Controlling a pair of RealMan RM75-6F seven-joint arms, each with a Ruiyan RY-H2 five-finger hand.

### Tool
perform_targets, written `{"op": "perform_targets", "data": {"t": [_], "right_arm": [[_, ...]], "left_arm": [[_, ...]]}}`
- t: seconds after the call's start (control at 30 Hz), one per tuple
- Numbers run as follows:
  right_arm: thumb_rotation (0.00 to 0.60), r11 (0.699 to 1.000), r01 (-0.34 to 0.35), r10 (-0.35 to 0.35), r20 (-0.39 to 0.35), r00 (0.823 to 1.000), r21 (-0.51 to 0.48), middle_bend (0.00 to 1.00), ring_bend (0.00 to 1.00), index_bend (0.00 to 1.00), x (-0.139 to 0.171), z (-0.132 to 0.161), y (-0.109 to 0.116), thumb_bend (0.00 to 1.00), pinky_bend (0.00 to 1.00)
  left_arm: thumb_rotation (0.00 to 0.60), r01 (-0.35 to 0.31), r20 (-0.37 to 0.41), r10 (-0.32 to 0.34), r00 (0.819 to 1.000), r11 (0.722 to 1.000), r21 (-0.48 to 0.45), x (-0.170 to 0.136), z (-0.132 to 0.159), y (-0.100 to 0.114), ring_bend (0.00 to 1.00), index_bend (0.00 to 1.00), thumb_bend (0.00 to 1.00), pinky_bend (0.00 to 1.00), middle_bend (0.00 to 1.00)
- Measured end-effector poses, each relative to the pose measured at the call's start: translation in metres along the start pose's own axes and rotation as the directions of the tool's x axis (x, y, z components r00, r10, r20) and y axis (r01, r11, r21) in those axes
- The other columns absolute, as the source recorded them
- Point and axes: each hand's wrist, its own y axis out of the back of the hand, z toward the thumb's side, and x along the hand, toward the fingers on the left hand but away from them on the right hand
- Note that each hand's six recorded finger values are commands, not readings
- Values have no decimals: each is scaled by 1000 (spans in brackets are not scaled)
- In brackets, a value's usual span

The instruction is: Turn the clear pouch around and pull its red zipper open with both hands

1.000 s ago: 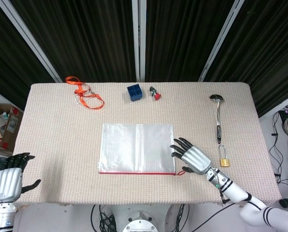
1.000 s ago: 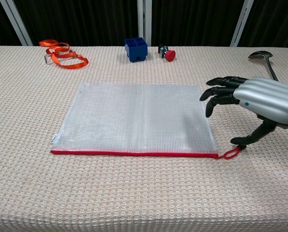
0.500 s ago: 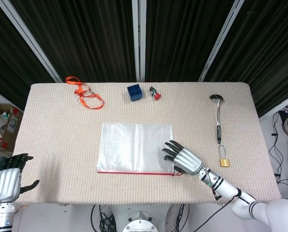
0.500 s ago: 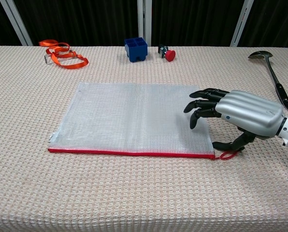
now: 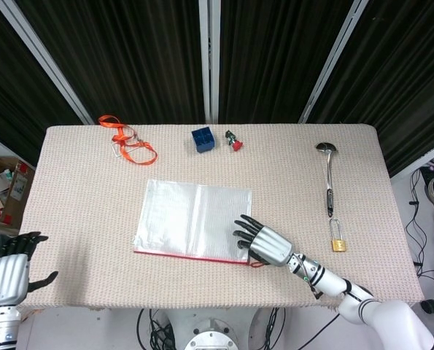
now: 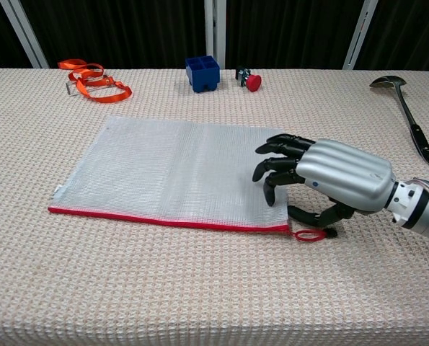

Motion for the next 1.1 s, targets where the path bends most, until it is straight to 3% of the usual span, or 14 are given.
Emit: {"op": "perform_targets", "data": {"t": [0.2, 0.27, 0.43, 0.6, 0.8, 1.03, 1.1], "right_arm": [[600, 999, 44, -45, -23, 999, -28, 281, 128, 540, -21, 11, -1, 475, 45], [600, 997, 67, -68, -20, 997, -44, 307, 146, 596, -28, 14, 1, 497, 59], [600, 983, 158, -155, 34, 987, -90, 425, 198, 857, -41, 9, 15, 543, 72], [600, 963, 257, -253, 63, 966, -79, 449, 200, 945, -38, -9, 45, 545, 72], [600, 927, 372, -374, 34, 927, 48, 451, 196, 948, -7, -42, 105, 533, 56], [600, 817, 508, -518, -42, 855, 273, 450, 193, 952, 53, -72, 199, 490, 52], [600, 787, 526, -537, -62, 842, 322, 449, 192, 958, 65, -76, 219, 480, 51]], "left_arm": [[600, -5, -2, 5, 1000, 1000, -13, 0, -3, 1, 154, 265, 26, 165, 191], [600, -6, 0, 6, 1000, 1000, -16, 0, -4, 1, 154, 266, 25, 165, 192], [600, -14, 4, 15, 1000, 1000, -14, 0, -5, 4, 154, 265, 23, 164, 192], [600, -30, 15, 30, 999, 1000, -6, 1, -4, 10, 154, 265, 23, 165, 191], [600, -36, 33, 36, 999, 999, -5, 3, 3, 12, 154, 262, 22, 165, 191], [600, -32, 55, 32, 998, 999, -4, 5, 16, 12, 154, 260, 22, 165, 191], [600, -34, 61, 34, 998, 999, -3, 5, 19, 13, 154, 260, 22, 165, 191]]}}
